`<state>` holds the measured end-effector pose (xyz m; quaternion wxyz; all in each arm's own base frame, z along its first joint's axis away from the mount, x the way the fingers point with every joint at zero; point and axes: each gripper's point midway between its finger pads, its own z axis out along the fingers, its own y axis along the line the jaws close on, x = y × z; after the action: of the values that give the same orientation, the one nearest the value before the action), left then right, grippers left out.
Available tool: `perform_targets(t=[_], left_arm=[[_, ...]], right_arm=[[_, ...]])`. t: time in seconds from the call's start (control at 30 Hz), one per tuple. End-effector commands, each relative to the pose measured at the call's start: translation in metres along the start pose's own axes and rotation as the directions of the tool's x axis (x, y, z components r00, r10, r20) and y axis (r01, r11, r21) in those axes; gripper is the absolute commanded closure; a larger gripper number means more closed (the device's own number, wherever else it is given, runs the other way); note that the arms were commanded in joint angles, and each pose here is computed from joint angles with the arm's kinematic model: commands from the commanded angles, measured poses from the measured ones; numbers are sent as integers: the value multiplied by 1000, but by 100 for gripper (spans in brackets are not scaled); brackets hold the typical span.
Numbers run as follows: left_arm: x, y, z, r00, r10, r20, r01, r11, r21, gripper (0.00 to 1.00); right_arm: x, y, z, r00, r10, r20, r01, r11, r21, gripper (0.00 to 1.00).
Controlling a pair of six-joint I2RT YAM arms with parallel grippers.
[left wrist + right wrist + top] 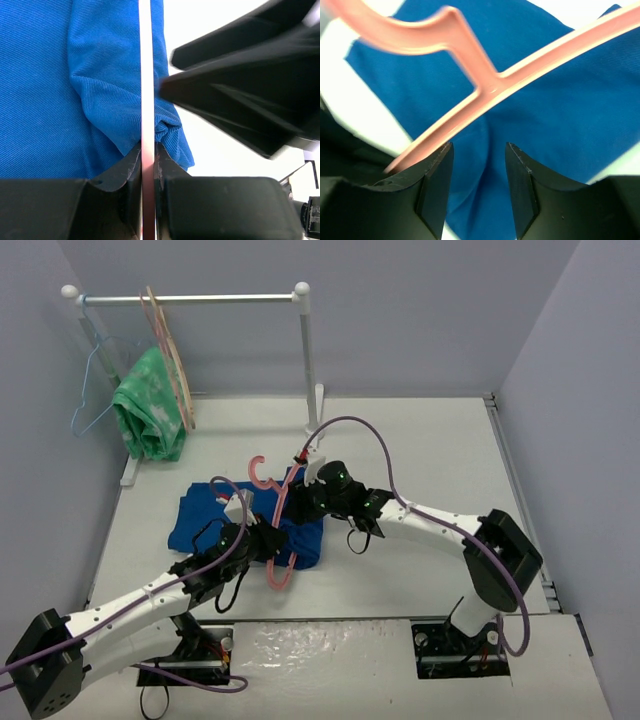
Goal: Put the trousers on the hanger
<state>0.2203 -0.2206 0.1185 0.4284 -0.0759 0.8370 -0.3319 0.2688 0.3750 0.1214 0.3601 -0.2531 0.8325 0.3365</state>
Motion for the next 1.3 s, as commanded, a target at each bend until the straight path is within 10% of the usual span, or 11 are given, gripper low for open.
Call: perform_targets(t=[0.0, 0.2, 0.6, 1.27], left_arm=[[-40, -42, -2, 990, -62, 123, 47, 991, 124, 100], [-38, -43, 1, 992, -59, 113, 45, 991, 127, 100], [-42, -48, -2, 990, -67, 124, 49, 988, 146, 100], [-62, -87, -17, 984, -104, 145, 57, 954, 295, 100]], right_arm=[[-35, 10, -33, 992, 20, 125, -16, 999, -37, 60], [-12, 6, -38, 992, 79, 97, -71, 994, -83, 99], [20, 40, -11, 985, 164, 44, -141, 934, -327, 100], [59, 36, 43, 993, 84, -78, -101, 962, -254, 100]])
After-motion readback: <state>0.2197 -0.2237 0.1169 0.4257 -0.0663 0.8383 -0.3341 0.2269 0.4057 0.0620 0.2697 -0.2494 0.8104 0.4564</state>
